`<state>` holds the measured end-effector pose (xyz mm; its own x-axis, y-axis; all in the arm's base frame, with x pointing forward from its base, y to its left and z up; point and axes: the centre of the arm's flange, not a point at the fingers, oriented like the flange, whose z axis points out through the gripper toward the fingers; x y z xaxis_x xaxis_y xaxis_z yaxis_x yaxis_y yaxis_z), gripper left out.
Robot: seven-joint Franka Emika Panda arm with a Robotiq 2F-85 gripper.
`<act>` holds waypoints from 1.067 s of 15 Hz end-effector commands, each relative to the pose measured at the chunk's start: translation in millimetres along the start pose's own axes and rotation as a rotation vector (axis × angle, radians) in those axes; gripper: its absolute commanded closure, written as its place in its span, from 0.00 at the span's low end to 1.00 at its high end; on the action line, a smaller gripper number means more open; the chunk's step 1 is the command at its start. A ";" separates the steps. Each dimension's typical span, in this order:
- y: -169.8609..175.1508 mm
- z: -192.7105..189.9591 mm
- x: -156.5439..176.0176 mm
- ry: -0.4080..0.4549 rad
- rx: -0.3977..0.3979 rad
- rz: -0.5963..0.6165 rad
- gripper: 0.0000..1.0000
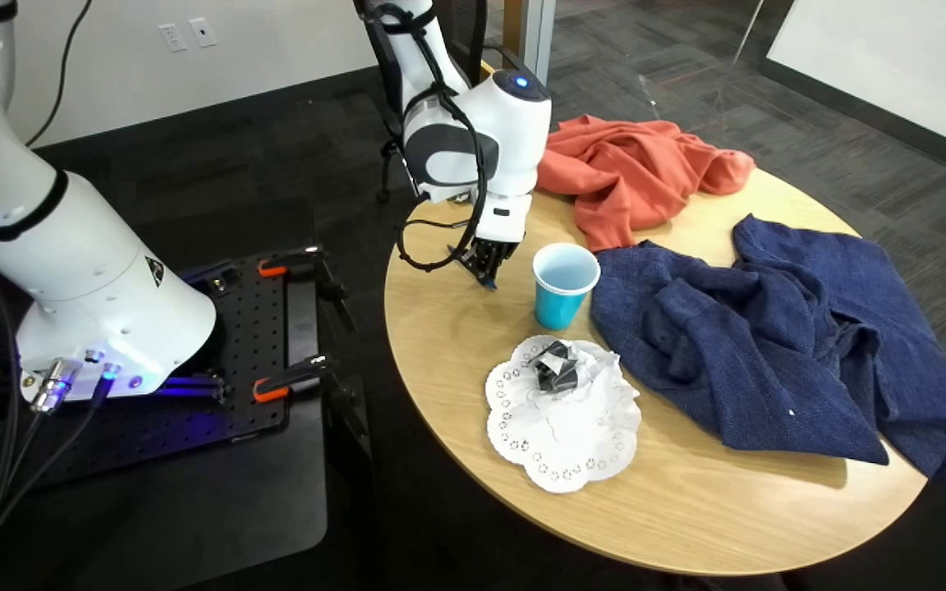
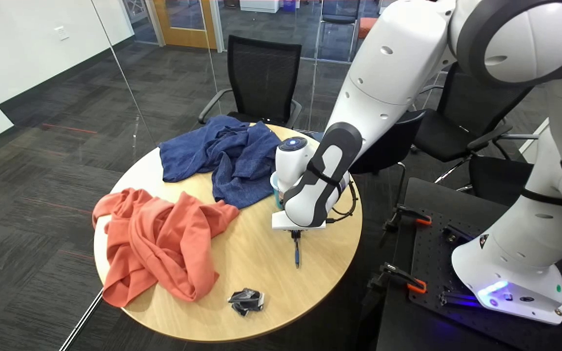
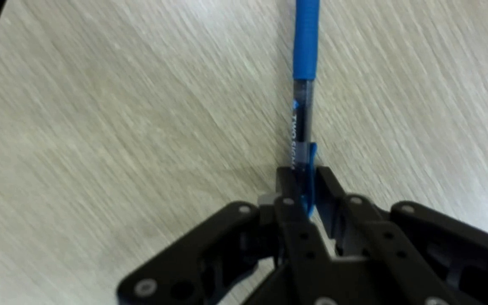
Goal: Put the pen inside the cup
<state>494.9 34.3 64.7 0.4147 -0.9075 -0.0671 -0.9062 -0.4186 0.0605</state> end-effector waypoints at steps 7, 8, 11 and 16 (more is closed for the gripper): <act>-16.0 -100.5 -32.2 0.067 0.117 -0.056 0.96; -16.5 -113.6 -32.0 0.083 0.133 -0.051 0.96; -13.0 -148.4 -25.2 0.140 0.160 -0.037 0.96; -5.7 -191.1 -12.6 0.256 0.176 -0.002 0.96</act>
<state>523.8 39.4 220.9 0.4344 -0.8893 0.1430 -0.8842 -0.4513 -0.1206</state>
